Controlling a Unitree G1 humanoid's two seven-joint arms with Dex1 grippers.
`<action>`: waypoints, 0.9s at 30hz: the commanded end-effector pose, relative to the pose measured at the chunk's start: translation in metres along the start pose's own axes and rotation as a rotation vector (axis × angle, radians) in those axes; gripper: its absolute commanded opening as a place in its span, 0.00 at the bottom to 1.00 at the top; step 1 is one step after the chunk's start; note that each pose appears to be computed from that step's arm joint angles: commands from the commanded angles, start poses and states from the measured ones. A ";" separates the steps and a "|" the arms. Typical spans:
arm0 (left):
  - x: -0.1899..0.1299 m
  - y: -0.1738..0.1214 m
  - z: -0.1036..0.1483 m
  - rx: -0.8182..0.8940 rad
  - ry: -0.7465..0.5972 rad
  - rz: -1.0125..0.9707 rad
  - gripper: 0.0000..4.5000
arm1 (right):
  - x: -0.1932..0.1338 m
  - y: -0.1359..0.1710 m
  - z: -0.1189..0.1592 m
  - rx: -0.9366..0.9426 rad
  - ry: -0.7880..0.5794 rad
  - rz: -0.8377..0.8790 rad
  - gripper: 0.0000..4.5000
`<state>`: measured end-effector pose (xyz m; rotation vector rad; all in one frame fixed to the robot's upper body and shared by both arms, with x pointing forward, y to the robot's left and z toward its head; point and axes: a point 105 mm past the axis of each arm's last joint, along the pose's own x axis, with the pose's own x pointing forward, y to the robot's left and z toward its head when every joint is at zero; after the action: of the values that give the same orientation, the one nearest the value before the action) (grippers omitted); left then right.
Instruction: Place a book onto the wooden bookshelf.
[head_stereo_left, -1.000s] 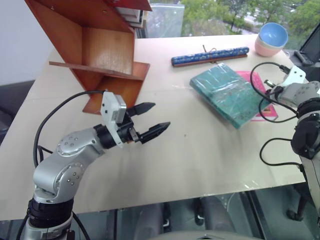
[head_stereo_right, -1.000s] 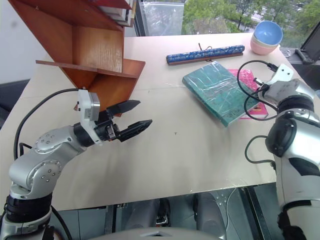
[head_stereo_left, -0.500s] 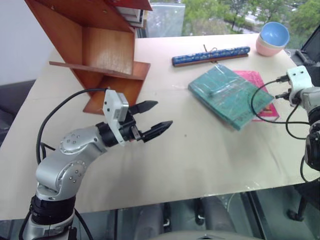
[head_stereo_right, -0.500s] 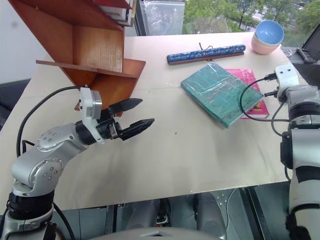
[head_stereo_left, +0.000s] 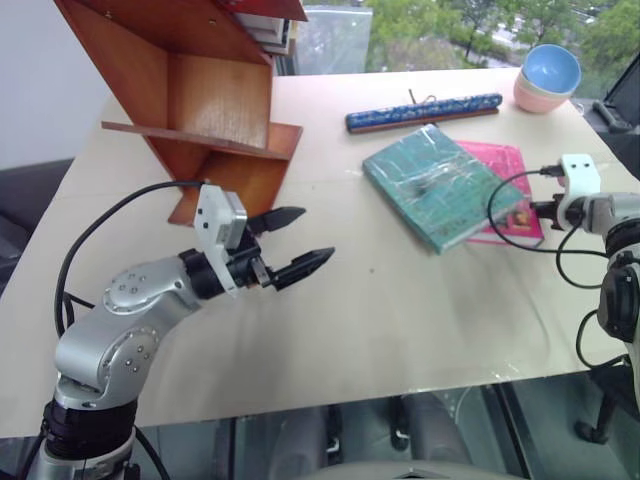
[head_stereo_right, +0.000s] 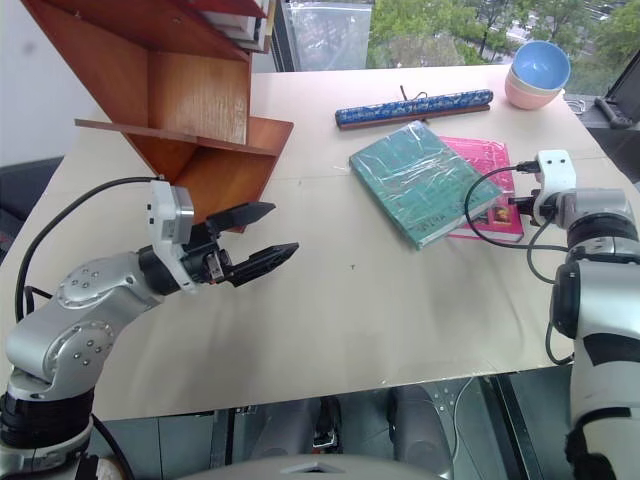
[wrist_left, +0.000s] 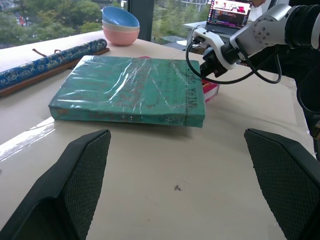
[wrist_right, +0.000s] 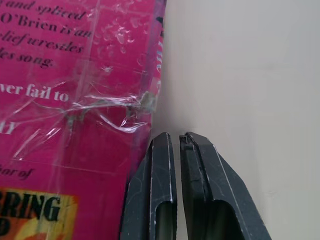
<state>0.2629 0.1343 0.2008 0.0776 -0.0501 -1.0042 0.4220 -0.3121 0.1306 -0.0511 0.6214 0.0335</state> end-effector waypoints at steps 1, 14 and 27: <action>-0.002 -0.007 0.013 0.056 -0.028 -0.018 1.00 | 0.000 0.011 0.009 0.006 -0.036 0.063 0.08; -0.003 -0.005 0.010 0.053 -0.021 -0.011 1.00 | 0.005 0.012 0.023 -0.081 -0.125 -0.012 0.08; -0.010 0.006 0.001 -0.004 0.010 0.048 1.00 | 0.005 0.052 0.039 -0.208 -0.212 0.211 0.08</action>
<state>0.2611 0.1409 0.1932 0.0732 -0.0147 -0.9791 0.4443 -0.2499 0.1331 -0.1314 0.4945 0.2871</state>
